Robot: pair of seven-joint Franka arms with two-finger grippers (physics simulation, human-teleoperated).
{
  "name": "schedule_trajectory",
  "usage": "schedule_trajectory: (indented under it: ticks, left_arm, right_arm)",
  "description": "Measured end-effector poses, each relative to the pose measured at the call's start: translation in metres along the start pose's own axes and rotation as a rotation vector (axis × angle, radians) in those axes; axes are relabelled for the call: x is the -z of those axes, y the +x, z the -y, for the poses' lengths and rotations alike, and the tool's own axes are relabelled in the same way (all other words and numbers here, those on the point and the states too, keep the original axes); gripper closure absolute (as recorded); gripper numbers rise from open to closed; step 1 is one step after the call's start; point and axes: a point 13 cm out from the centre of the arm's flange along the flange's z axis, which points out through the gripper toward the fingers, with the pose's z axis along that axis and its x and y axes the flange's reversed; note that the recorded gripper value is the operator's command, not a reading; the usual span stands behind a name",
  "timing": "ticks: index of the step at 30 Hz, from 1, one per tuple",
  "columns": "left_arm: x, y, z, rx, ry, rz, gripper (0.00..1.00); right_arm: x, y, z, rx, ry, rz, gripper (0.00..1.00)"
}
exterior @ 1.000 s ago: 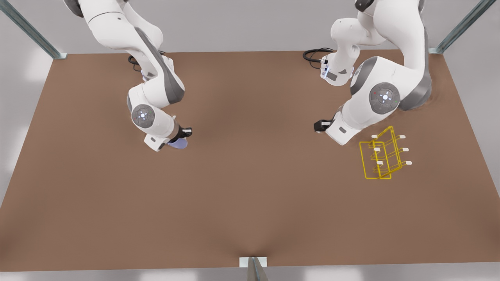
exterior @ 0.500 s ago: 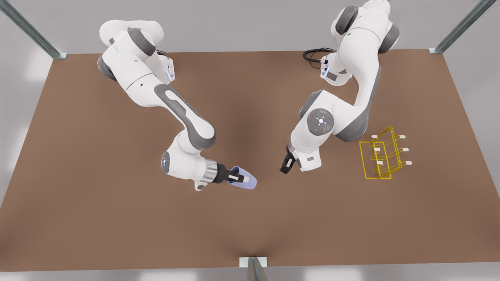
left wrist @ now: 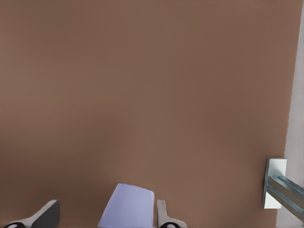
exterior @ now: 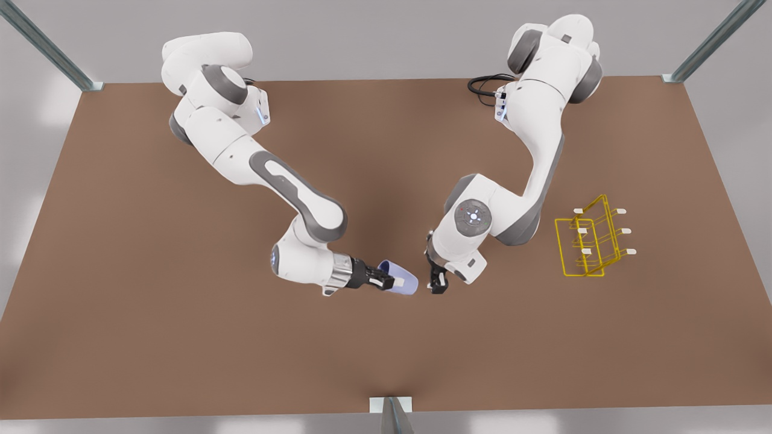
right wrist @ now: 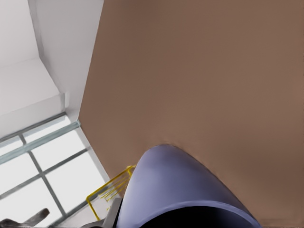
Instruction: Place the cup on the cup holder
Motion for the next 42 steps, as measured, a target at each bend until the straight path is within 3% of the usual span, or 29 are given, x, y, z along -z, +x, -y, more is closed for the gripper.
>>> schedule_trajectory:
  ticks: [6, 16, 17, 18, 19, 34, 42]
  left_arm:
    - [-0.014, -0.005, 0.016, 0.029, 0.019, -0.011, 0.00]
    - [-0.071, 0.021, -0.019, -0.104, -0.029, 0.051, 0.00]
    - [-0.073, 0.021, -0.020, -0.111, -0.031, 0.055, 0.00]
    - [-0.074, 0.020, -0.020, -0.115, -0.030, 0.058, 0.00]
    - [-0.073, 0.018, -0.019, -0.119, -0.027, 0.062, 0.00]
    - [-0.083, 0.009, -0.020, -0.193, -0.033, 0.101, 0.00]
    - [-0.085, 0.005, -0.018, -0.220, -0.035, 0.104, 0.00]
  right_arm:
    - [-0.015, 0.013, 0.021, -0.007, 0.046, -0.074, 0.79]
    - [-0.037, 0.016, 0.056, -0.004, 0.093, -0.121, 0.79]
    - [-0.038, 0.016, 0.059, -0.002, 0.096, -0.124, 0.63]
    - [-0.040, 0.015, 0.062, 0.001, 0.100, -0.126, 0.09]
    - [-0.041, 0.015, 0.065, 0.005, 0.104, -0.129, 0.00]
    - [-0.039, -0.003, 0.094, 0.053, 0.146, -0.122, 0.00]
    - [0.033, 0.002, 0.095, 0.041, 0.143, -0.159, 0.00]
